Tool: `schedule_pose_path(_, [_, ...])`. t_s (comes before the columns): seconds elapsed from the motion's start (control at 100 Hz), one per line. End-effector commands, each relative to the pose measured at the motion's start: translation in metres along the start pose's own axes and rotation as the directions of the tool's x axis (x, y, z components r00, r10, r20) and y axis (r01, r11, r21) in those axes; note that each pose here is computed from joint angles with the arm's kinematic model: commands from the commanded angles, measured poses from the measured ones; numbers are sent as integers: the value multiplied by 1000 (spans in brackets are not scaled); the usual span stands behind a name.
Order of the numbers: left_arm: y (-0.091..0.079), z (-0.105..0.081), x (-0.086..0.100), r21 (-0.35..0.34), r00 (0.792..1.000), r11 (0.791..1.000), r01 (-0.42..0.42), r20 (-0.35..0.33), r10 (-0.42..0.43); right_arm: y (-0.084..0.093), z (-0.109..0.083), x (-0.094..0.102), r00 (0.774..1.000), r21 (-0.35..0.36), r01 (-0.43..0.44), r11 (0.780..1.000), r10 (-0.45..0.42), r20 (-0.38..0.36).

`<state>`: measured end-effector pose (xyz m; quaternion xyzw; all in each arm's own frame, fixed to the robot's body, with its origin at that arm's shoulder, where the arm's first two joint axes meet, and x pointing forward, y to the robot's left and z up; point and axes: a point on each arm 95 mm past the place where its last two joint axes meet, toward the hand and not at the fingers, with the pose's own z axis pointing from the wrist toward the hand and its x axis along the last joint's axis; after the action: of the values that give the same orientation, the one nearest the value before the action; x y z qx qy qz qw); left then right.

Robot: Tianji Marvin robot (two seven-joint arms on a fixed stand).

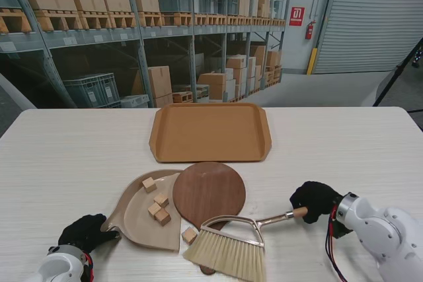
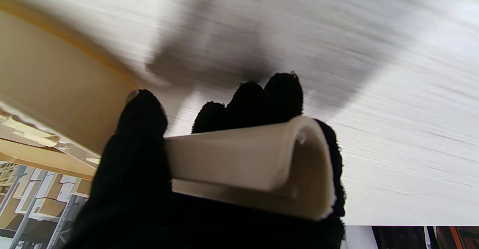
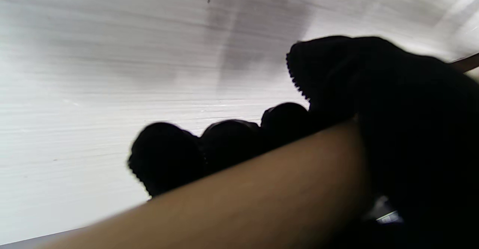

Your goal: Sweep wood blocks off a wooden cutting board into a dustpan and pour them into a container

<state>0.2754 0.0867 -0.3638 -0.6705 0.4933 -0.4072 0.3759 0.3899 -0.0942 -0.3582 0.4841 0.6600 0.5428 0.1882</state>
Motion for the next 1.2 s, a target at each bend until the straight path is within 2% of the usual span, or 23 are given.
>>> schedule_pose_path(0.0, [3, -1, 0, -22, 1000, 1000, 2, 1, -2, -2, 4, 3, 1000, -1, 5, 1000, -5, 17])
schedule_pose_path(0.16, [3, -1, 1, -23, 1000, 1000, 1, -1, -1, -2, 13, 6, 996, -34, 10, 999, -7, 87])
schedule_pose_path(0.29, [3, -1, 1, -23, 1000, 1000, 1, -2, -1, -2, 22, 12, 994, -54, 8, 999, -2, 112])
schedule_pose_path(0.85, [4, -1, 0, -26, 1000, 1000, 3, 0, -3, -9, 53, 43, 998, -68, -48, 997, 50, 35])
schedule_pose_path(0.99, [4, -1, 0, -25, 1000, 1000, 3, 0, -3, -9, 54, 46, 998, -77, -48, 996, 50, 24])
schedule_pose_path(1.19, [3, -1, -1, -24, 1000, 1000, 2, 1, -2, -5, 45, 42, 996, -116, -58, 991, 66, 63])
